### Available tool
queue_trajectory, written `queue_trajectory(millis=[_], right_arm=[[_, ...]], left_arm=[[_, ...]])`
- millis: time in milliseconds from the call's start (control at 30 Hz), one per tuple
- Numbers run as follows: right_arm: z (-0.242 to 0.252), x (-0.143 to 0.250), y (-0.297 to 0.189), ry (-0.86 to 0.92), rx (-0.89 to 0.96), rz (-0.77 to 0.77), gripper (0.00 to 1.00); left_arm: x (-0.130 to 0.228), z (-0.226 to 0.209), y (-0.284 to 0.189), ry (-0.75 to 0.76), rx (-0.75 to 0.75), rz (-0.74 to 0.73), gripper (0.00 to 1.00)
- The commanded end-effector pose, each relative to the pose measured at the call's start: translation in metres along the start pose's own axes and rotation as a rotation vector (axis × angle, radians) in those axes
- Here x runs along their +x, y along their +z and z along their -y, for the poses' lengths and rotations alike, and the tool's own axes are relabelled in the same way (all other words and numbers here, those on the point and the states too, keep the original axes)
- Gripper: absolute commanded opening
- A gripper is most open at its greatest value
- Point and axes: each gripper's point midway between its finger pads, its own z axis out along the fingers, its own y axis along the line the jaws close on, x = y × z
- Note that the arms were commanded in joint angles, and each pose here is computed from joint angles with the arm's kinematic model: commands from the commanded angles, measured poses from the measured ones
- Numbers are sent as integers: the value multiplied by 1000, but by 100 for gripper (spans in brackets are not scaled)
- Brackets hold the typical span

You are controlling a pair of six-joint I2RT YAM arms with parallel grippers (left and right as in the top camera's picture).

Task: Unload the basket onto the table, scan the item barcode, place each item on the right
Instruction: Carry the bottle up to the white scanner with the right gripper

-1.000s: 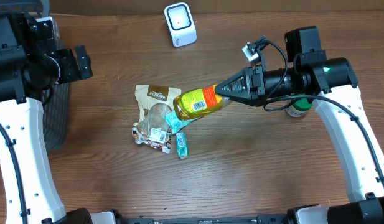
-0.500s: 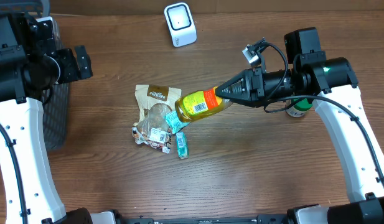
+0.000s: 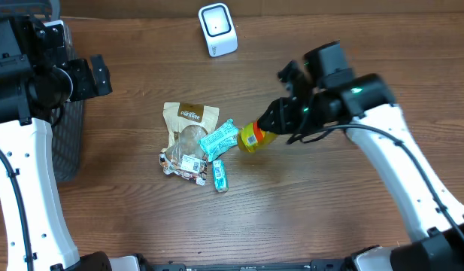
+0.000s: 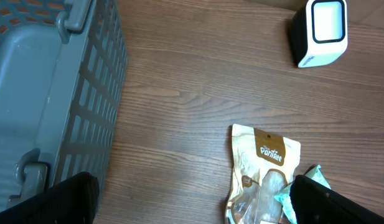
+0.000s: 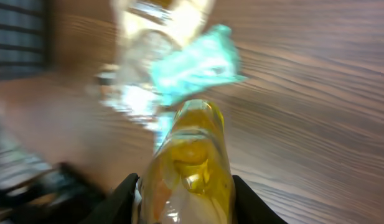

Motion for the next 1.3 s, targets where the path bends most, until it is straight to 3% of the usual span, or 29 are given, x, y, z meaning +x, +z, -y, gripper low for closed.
queue_trajectory(millis=[0,100,267,400,633,833,1167,1267], right_arm=[[31,-10,11,10,249,53,31],[34,-16,20,-13,294,69,39],[26,-37,10,-49,295,99,34],[-3,-71,-39,-92,294,184,29],[-31,-106,-105,-166,342,291,29],[-24,-136,-81,-214,400,324,32],[-18,-229,-4,-612,773,450,30],[-23,-248,18,-688,796,484,30]], left_arm=[[-3,1,-2,-3,0,11,100],[-4,1,-2,-3,0,11,100],[-4,1,-2,-3,0,11,100],[-4,1,-2,-3,0,11,100],[-4,1,-2,-3,0,11,100],[-4,1,-2,-3,0,11,100],[-4,1,-2,-3,0,11,100],[-3,1,-2,-3,0,11,99]])
